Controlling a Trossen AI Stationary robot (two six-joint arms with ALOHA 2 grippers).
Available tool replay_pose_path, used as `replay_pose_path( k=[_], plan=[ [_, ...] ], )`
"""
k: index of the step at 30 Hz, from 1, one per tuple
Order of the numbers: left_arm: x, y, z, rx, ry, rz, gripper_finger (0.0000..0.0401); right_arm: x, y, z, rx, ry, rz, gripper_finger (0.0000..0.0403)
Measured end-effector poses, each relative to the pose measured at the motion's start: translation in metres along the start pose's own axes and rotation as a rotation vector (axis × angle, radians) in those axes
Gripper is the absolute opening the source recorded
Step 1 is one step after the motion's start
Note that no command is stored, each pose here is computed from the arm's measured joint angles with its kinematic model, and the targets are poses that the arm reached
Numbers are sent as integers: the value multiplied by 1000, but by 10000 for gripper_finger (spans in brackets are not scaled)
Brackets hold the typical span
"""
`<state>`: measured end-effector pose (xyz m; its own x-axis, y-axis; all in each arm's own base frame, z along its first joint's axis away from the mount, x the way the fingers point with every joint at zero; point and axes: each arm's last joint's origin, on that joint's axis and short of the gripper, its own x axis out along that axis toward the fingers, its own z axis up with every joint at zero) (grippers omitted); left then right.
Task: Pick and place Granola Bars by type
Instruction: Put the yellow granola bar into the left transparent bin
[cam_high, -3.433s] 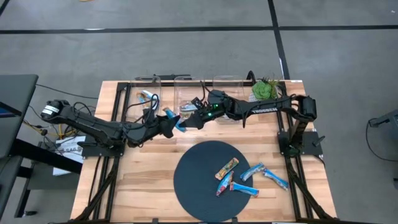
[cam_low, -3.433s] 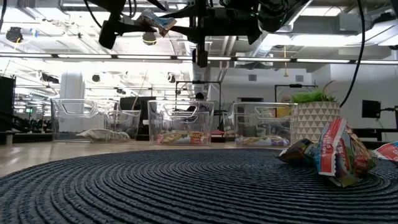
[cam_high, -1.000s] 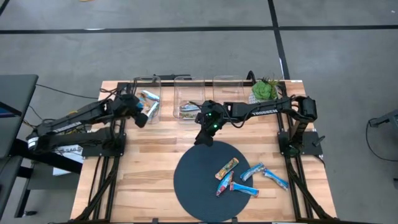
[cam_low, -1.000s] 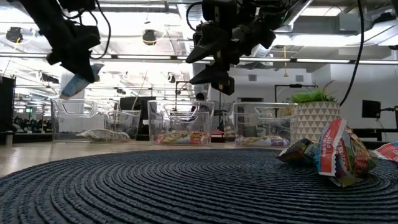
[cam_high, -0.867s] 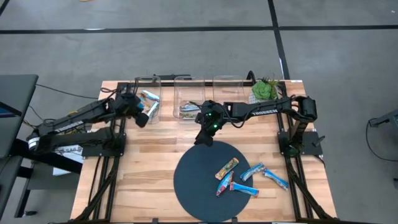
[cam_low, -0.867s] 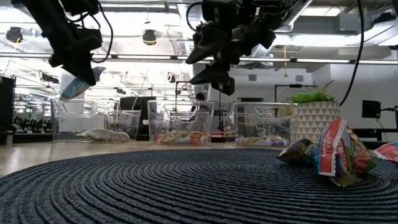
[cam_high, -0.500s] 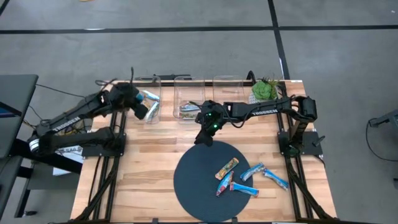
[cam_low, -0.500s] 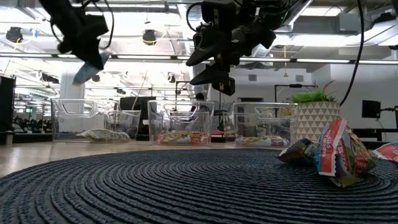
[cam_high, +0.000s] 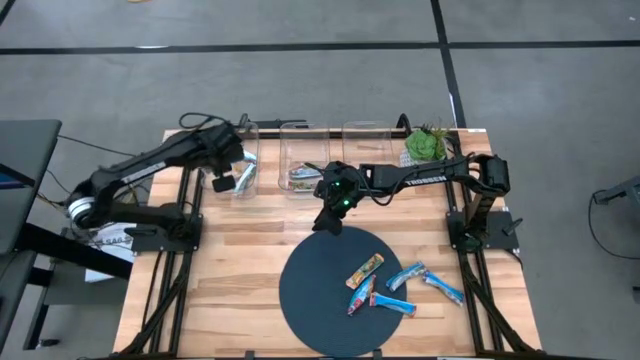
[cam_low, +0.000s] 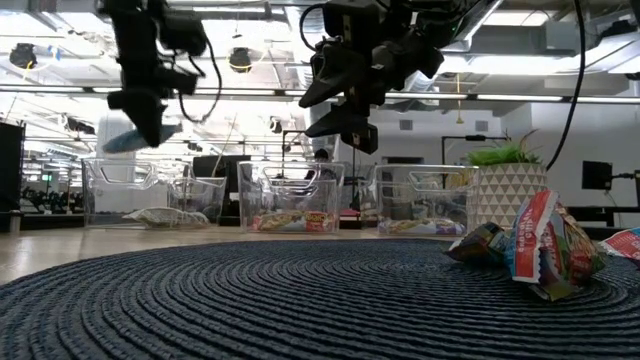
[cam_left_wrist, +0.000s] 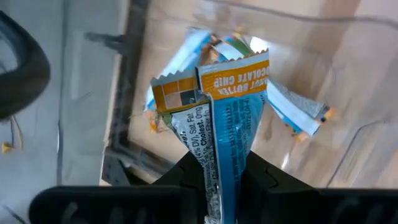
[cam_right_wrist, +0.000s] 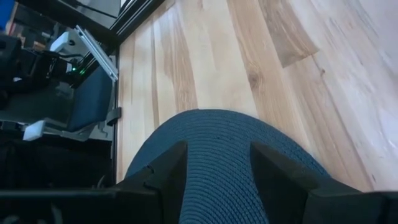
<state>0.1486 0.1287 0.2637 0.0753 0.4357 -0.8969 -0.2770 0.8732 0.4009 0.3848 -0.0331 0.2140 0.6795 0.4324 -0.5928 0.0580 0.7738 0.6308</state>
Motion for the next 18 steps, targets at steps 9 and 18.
replay_pose_path(
  k=[9, 18],
  plan=[
    [36, -5, 16, 206, 133, -88, 43, 0, 0, 0, 0, -7, -15, 164],
    [61, -11, 26, 244, 176, -176, 43, 0, -1, 0, 1, -7, -16, 165]
  ],
)
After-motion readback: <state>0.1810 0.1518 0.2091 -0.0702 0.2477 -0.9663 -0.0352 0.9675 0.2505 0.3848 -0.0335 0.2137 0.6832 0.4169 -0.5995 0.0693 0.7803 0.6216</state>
